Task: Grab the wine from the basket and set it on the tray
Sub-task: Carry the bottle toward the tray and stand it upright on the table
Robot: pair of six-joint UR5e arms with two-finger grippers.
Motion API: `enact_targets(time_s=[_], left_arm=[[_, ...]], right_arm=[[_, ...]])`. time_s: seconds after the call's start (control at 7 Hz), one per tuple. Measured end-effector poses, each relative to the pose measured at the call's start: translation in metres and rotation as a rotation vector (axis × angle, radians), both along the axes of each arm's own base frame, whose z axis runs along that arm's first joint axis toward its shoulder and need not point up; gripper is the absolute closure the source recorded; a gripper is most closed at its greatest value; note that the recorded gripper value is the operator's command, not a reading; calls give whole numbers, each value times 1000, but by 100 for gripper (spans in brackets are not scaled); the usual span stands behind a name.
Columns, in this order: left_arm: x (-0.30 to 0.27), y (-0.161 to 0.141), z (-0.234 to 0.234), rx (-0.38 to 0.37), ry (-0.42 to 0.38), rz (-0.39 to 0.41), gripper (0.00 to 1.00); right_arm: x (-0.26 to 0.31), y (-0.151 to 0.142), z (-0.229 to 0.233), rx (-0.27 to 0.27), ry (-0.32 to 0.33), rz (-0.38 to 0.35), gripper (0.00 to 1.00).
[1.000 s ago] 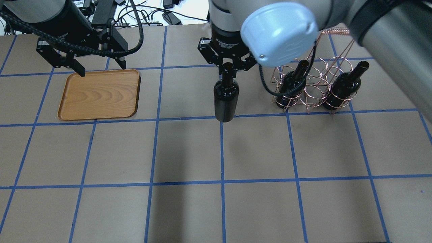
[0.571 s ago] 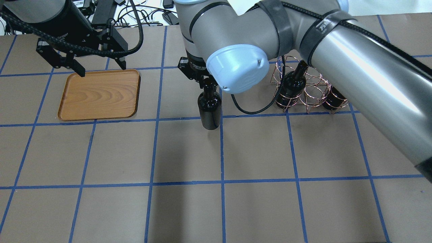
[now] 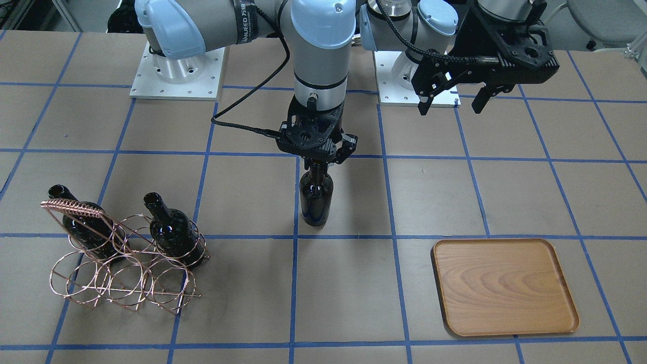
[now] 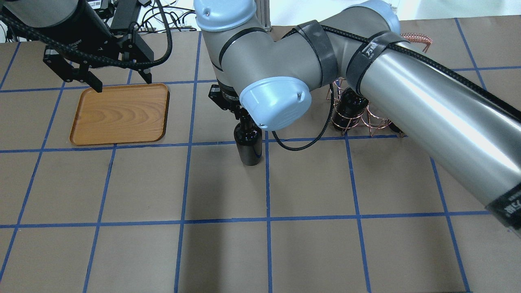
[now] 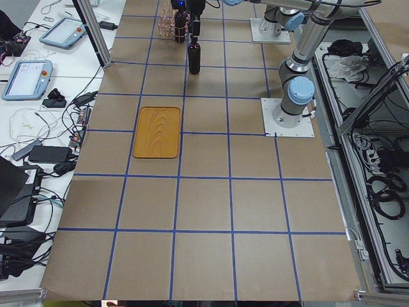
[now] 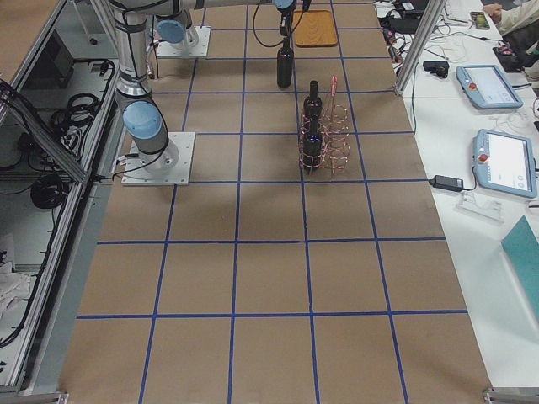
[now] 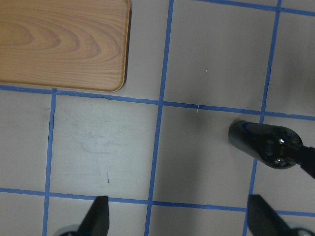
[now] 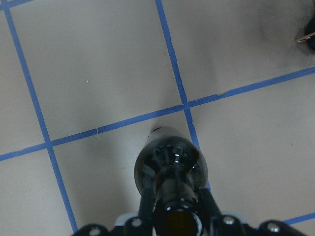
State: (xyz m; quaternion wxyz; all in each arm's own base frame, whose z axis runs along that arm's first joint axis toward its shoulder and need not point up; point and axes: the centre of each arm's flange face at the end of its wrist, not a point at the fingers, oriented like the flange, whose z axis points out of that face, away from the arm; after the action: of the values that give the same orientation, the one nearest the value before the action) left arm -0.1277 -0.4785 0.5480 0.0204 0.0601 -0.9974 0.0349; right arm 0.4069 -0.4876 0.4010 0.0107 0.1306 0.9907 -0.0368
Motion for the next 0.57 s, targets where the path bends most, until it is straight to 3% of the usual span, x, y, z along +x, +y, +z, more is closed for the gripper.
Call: enact_targets(time_s=[0.14, 0.29, 0.57], left_arm=[[0, 0, 0, -1, 0, 0, 0], [0, 0, 0, -2, 0, 1, 0], [0, -1, 0, -2, 0, 0, 0]], right_arm=[[0, 1, -5, 9, 7, 0, 16], [-1, 1, -7, 14, 11, 0, 1], [-1, 1, -8, 17, 13, 5, 0]])
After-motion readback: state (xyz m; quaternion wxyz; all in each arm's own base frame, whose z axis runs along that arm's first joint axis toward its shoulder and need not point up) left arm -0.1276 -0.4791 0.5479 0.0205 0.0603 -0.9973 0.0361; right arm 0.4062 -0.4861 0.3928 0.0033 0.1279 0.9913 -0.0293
